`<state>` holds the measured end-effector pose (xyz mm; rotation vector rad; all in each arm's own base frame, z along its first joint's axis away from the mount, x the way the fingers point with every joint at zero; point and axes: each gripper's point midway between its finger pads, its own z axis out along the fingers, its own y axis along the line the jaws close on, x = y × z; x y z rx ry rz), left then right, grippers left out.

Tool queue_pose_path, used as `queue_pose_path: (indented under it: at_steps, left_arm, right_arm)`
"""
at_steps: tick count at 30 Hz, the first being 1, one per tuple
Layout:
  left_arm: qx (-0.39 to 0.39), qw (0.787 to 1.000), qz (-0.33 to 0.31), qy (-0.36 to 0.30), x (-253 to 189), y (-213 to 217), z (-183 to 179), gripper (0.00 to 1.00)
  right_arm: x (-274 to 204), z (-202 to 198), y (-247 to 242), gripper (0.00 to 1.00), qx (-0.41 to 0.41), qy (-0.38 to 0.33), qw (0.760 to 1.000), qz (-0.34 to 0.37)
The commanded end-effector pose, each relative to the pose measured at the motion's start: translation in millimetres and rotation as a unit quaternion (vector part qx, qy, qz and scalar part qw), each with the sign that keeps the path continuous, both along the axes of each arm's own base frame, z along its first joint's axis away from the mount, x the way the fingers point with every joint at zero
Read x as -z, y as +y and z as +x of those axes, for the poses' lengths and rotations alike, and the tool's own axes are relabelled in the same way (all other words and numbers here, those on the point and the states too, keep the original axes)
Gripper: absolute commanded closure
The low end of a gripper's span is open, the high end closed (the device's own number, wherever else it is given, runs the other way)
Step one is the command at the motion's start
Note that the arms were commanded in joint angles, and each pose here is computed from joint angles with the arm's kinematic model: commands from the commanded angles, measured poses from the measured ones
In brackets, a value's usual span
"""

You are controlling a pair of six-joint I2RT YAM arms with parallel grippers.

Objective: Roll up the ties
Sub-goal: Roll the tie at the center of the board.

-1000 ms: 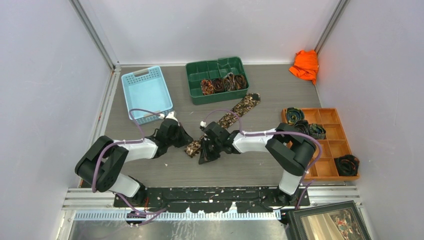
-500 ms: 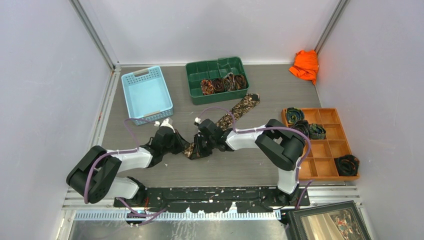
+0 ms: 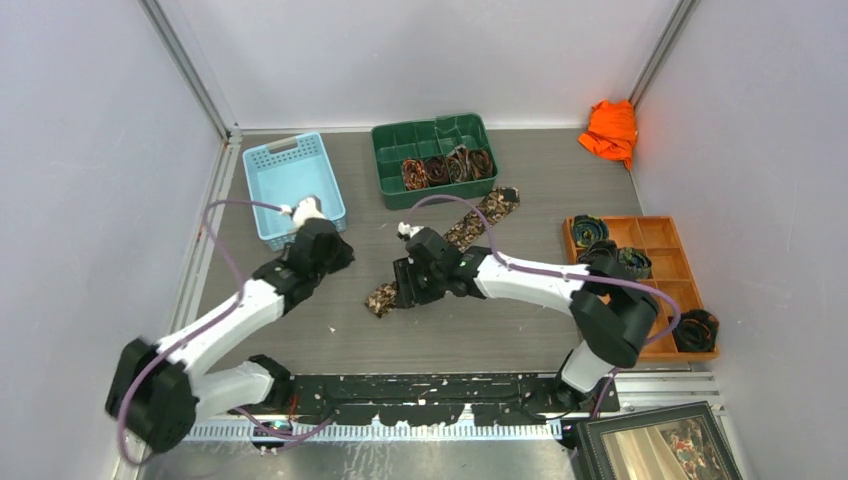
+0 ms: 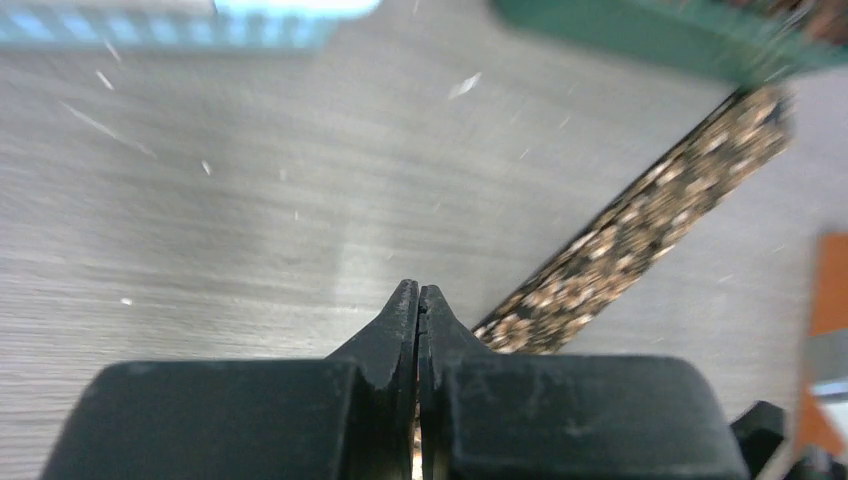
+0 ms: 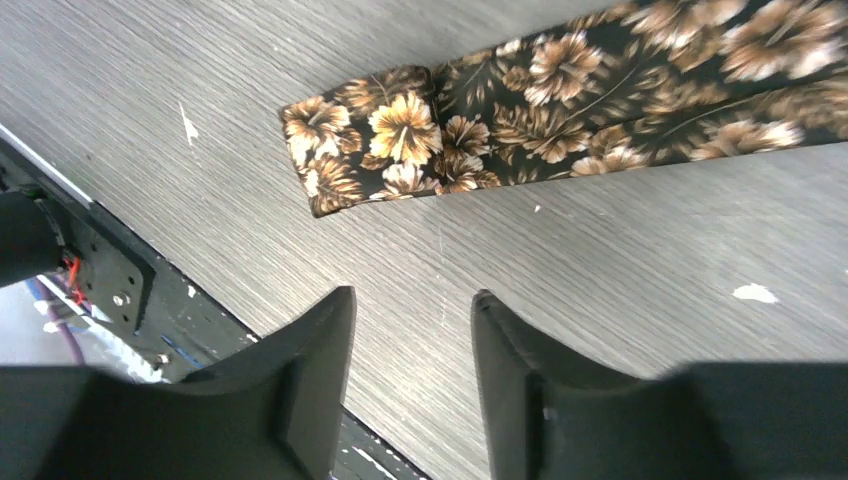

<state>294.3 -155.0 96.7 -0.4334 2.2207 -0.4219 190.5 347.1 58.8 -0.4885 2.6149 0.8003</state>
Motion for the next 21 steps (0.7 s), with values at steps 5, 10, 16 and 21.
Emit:
queue_pose_path:
  at_steps: [5,10,16,21]
  left_arm:
    - [-0.145,0.979,0.064,-0.125,-130.2,110.4,-58.7,1.0]
    - [-0.192,0.968,0.052,-0.155,-156.7,155.6,-110.6,1.0]
    - [-0.219,0.961,0.07,-0.15,-161.5,185.2,-143.1,1.0]
    - [-0.228,0.96,0.081,-0.144,-159.2,192.7,-149.9,1.0]
  right_arm:
    - [-58.3,13.4,-9.8,0.0,-0.079,-0.181,0.972,-0.123]
    - [-58.2,7.2,27.5,0.0,-0.148,-0.235,0.944,-0.176]
    - [-42.1,8.4,60.1,0.05,-0.205,-0.269,0.916,-0.216]
    - [-25.1,13.6,71.0,0.07,-0.22,-0.269,0.908,-0.233]
